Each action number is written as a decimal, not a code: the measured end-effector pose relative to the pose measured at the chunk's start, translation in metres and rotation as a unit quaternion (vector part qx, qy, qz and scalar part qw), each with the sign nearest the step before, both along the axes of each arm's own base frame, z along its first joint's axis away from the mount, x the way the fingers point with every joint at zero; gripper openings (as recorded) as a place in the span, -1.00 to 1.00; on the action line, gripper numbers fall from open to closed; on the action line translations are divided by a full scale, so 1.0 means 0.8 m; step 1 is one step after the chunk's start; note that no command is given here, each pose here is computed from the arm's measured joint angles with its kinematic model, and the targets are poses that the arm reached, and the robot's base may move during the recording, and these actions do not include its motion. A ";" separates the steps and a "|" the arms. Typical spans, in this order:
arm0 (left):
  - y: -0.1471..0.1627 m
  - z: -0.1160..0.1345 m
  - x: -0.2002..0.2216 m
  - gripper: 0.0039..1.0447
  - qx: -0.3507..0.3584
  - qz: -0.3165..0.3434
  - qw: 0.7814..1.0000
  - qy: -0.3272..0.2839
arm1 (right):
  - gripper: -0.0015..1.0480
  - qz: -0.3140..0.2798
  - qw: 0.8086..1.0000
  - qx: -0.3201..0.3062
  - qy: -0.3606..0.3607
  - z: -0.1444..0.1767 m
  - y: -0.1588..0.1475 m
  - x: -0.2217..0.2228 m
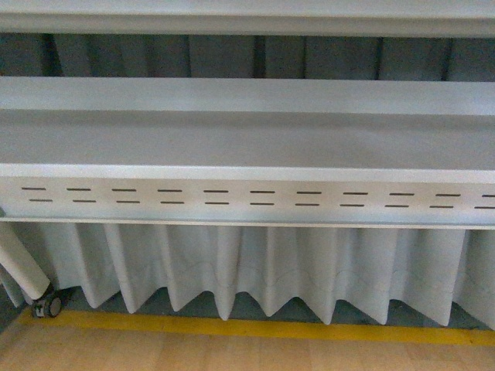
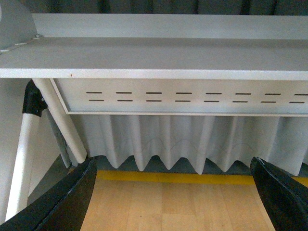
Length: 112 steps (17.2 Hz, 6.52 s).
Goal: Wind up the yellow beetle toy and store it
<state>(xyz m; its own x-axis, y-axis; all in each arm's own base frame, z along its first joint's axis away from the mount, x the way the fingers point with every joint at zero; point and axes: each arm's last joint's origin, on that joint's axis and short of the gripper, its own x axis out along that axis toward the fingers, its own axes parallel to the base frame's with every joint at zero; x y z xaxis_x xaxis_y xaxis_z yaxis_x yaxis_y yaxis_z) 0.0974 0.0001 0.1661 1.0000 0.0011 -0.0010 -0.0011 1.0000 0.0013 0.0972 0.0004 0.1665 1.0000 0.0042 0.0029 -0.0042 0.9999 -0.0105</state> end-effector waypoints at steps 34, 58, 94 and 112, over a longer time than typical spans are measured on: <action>0.000 0.000 0.000 0.88 0.000 0.000 1.000 0.000 | 0.87 0.000 1.000 0.000 0.000 0.000 0.000 0.000; 0.000 0.000 0.000 0.88 -0.001 0.000 1.000 -0.001 | 0.87 0.000 1.000 0.000 -0.001 0.000 0.000 0.000; 0.000 0.000 0.000 0.88 -0.001 0.000 1.000 -0.001 | 0.87 0.000 1.000 0.001 0.000 0.000 0.000 0.000; 0.000 0.000 0.000 0.88 -0.001 0.000 1.000 -0.001 | 0.87 -0.008 0.997 0.069 0.027 0.009 -0.062 0.035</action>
